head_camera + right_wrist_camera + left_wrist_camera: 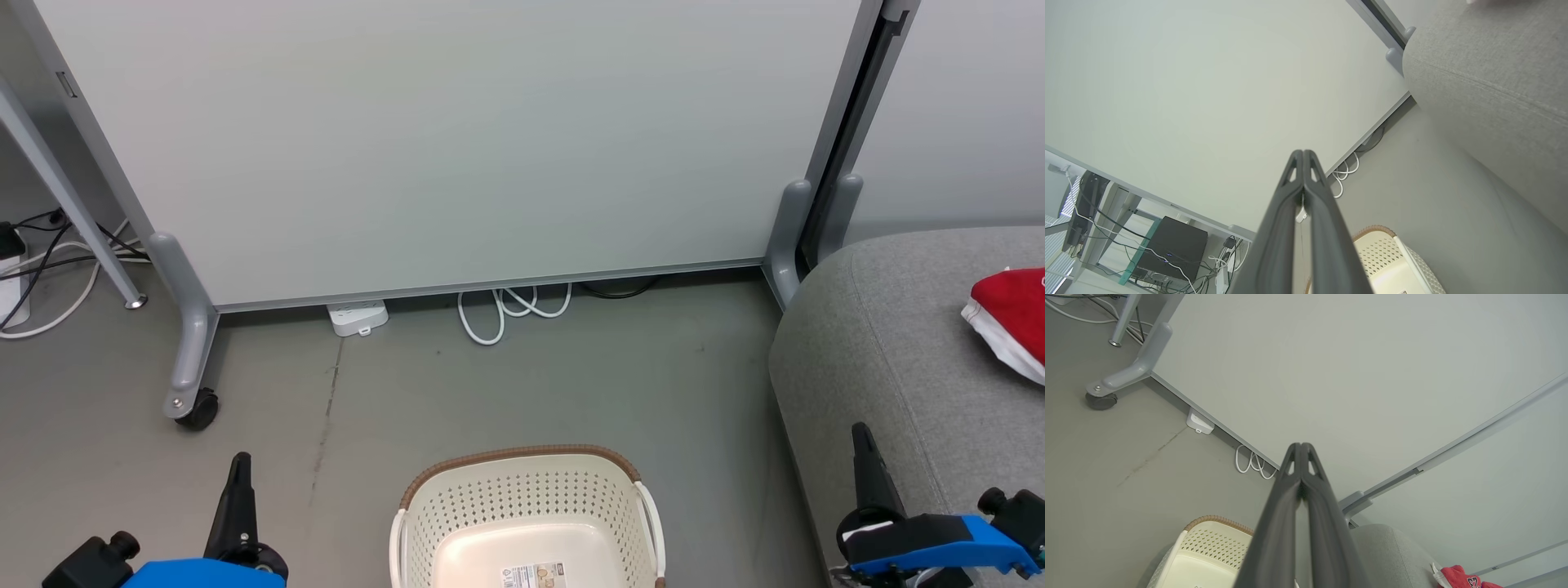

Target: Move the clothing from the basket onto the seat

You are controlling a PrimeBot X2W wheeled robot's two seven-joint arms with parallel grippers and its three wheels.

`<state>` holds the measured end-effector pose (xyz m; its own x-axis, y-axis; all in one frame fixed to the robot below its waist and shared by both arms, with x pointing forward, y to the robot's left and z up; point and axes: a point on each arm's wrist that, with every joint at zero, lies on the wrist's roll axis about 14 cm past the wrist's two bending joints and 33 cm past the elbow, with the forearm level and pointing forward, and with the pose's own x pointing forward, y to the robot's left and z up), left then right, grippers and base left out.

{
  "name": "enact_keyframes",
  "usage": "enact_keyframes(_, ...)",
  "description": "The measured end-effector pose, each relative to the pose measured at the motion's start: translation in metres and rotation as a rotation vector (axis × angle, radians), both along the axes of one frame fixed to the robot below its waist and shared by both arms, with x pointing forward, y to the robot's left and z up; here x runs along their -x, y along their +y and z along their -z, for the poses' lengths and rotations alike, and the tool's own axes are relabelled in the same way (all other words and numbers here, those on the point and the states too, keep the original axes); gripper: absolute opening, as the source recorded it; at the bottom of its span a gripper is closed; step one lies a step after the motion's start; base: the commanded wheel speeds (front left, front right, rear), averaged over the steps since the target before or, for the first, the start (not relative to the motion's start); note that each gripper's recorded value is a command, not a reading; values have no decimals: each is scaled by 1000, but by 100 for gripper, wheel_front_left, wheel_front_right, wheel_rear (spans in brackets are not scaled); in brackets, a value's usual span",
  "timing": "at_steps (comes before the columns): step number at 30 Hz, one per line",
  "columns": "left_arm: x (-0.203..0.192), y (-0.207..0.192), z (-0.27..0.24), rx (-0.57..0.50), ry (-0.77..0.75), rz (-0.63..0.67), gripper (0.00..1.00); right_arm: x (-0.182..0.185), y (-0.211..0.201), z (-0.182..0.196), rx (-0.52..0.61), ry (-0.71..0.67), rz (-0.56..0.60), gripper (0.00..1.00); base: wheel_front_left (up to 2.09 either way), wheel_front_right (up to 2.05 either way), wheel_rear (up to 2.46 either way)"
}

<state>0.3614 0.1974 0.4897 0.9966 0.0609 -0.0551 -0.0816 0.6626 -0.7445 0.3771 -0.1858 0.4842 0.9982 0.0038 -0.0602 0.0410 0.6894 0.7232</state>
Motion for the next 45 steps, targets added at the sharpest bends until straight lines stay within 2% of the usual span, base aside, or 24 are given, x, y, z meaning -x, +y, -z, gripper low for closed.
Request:
enact_keyframes(19,-7,2,-1,229,-2,0,0,-3,-5,-3,-236,5,23,0,0,0,0)
enact_keyframes(45,-15,2,-6,470,-24,10,0,-7,-9,-10,-485,-9,33,0,0,0,0)
